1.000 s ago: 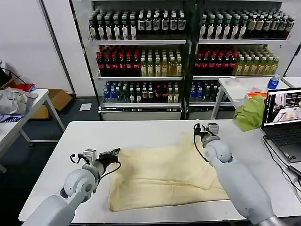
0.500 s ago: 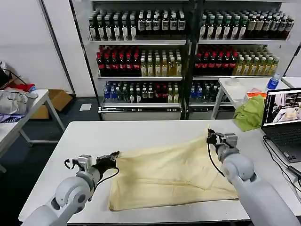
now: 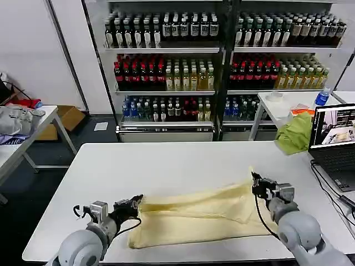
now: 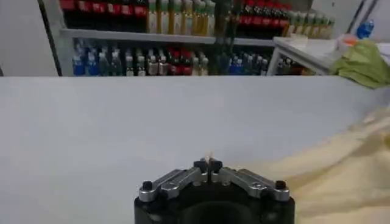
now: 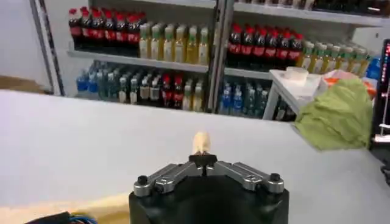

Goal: Fold and organize the clothes.

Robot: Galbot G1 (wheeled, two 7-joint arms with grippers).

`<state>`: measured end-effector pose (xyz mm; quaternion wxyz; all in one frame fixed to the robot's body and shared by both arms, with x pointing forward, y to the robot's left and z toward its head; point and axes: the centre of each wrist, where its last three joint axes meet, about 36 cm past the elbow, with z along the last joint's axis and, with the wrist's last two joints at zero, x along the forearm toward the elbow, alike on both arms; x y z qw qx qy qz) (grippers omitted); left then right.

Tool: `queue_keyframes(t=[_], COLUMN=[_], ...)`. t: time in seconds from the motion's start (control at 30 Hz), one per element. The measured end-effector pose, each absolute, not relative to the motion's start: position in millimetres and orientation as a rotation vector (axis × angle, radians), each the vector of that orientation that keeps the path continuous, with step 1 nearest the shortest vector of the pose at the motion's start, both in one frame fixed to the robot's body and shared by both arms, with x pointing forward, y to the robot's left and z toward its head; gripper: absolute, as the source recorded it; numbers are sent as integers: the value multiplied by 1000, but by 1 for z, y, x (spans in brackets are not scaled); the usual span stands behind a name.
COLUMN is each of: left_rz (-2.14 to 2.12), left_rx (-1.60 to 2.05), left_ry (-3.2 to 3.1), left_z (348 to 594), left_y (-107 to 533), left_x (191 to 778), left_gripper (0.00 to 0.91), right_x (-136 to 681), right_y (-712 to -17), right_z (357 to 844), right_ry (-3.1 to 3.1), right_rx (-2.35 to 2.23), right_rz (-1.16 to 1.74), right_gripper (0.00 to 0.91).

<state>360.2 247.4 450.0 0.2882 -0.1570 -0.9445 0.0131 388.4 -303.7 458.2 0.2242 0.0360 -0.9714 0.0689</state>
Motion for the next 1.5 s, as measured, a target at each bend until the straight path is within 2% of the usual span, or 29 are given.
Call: queue_keyframes(t=[0.37,0.4,0.43,0.47,0.5,0.53,0.57,0.87,1.5], left_rz=[-6,-8,-10,-12,-13,-15,-15,-11,48], left_rx=[-414,-411,-409,-406,-404,-402,-400,-397,-334], left_ry=[-2494,-2493,-2491,-2490,-2489,-2488,-2487,-2476,-2519], left_z=[436,435,434,433,432,431,430,427,437], left_y=[242,242,242,242,242,242,242,242,240], left_x=[346,346,346,346,346,346,346,342,320], left_gripper=[30,50,81,353,514,786,907,907,907], right_x=[368,367,366,366,365,364,362,351,309], right_y=[-302,-302,-302,-301,-301,-301,-300,-298,-296], right_z=[442,441,440,439,438,437,437,438,454], right_ry=[-2611,-2608,-2605,-2602,-2599,-2596,-2594,-2593,-2645], right_rx=[86,85,84,82,81,81,82,75,-1], right_rz=[205,205,205,205,206,207,208,220,277], right_gripper=[0,423,907,907,907,907,907,907,907])
